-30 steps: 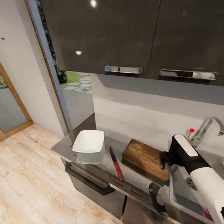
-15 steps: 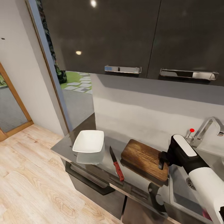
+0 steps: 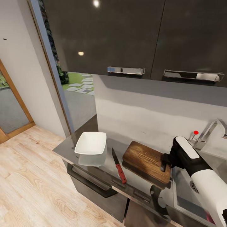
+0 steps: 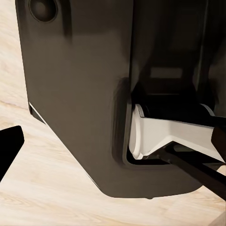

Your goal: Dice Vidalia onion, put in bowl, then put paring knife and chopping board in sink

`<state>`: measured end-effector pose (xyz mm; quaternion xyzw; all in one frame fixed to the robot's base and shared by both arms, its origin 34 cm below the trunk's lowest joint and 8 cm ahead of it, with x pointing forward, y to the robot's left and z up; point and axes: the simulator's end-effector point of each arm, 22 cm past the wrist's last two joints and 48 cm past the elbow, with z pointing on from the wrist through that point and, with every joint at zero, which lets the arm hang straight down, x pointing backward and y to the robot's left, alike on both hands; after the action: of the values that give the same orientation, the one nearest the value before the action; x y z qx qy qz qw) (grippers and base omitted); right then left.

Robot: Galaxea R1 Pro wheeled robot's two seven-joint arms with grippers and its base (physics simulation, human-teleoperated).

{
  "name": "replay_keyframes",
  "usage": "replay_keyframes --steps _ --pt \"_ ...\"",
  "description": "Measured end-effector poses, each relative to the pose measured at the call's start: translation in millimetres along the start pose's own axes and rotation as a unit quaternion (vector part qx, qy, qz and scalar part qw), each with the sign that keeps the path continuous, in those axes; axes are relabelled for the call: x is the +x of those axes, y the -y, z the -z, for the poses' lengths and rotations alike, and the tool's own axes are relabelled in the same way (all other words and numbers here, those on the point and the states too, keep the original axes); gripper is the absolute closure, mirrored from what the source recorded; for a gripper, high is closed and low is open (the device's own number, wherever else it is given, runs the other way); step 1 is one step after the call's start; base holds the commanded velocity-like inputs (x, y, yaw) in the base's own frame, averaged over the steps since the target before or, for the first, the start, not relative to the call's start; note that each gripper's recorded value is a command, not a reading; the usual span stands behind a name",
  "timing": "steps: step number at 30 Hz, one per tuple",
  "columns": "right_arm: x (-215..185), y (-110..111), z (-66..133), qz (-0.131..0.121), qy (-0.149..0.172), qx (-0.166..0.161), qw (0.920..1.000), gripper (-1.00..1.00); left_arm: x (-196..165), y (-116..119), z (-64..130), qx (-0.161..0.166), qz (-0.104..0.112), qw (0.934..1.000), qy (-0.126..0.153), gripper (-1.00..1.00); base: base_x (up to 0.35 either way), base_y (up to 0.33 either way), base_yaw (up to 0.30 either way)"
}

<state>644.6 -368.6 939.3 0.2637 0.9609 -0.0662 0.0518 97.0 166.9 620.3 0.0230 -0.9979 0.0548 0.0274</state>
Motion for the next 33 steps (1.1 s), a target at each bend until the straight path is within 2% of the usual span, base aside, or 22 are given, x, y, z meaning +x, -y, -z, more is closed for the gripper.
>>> replay_keyframes --steps 6,33 --pt "-0.1 0.1 0.0 0.000 0.000 0.000 1.0000 1.00 0.0 0.0 0.0 0.000 0.000 1.0000 0.000 -1.00 0.000 -0.100 0.000" --pt "0.6 0.0 -2.8 0.000 -0.002 0.002 1.0000 1.00 2.0 -0.1 0.0 0.000 0.000 1.0000 -0.003 -1.00 0.000 -0.002 0.030"
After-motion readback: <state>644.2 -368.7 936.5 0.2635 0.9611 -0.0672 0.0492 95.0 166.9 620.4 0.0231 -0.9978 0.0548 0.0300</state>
